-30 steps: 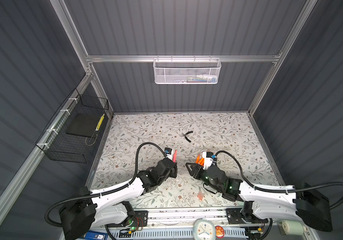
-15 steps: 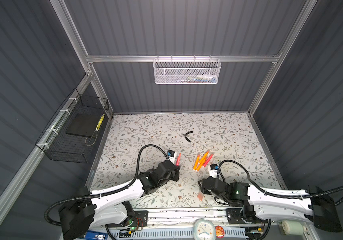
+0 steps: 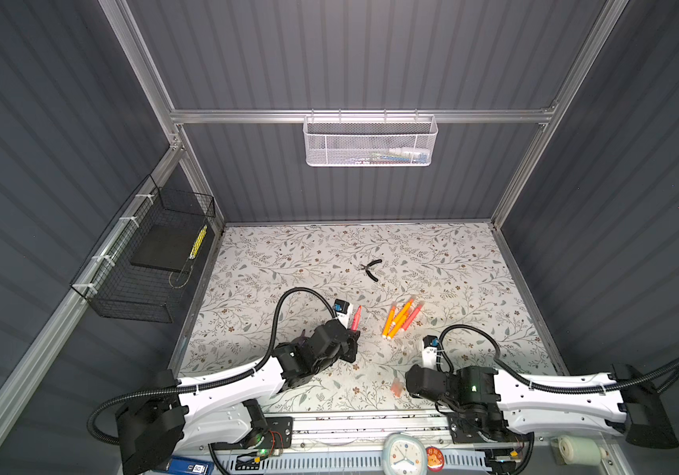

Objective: Insert the pens into the pen caps
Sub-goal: 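Move the right gripper down to the translucent caps near the robot, then close the right gripper on one translucent pink cap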

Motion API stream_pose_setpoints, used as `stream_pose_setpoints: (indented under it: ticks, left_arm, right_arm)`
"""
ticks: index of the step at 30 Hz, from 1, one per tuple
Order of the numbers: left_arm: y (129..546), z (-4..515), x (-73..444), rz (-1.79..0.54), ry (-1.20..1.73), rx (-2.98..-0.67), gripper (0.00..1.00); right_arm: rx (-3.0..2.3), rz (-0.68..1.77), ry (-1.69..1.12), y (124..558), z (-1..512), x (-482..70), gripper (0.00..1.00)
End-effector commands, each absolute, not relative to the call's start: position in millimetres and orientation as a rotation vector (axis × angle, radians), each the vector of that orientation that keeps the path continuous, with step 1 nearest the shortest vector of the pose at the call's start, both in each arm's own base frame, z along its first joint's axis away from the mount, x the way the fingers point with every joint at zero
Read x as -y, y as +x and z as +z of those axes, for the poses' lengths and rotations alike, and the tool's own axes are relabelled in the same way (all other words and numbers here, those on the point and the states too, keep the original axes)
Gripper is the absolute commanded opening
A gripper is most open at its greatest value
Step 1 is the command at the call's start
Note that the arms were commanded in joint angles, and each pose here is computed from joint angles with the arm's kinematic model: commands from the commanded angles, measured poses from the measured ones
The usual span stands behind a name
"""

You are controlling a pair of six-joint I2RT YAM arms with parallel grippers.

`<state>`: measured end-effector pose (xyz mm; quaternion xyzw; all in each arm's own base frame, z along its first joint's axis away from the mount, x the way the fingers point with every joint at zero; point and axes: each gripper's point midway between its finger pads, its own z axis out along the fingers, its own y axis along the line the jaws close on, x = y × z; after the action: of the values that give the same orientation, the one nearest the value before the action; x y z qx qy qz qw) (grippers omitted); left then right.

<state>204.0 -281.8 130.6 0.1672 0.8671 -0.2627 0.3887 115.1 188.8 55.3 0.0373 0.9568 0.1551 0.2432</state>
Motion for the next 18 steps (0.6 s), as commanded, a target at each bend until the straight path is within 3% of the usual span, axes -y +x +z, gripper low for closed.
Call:
stream_pose_setpoints:
  ticks: [1, 18]
  left_arm:
    - [203.7, 134.3, 277.4, -0.651, 0.426, -2.186, 0.0]
    - [201.2, 133.6, 270.6, -0.636, 0.415, -2.187, 0.0]
  right_arm:
    - [-2.638, 0.366, 0.12, 111.3, 50.6, -182.6, 0.38]
    - [-2.684, 0.348, 0.013, 104.6, 41.2, -216.7, 0.39]
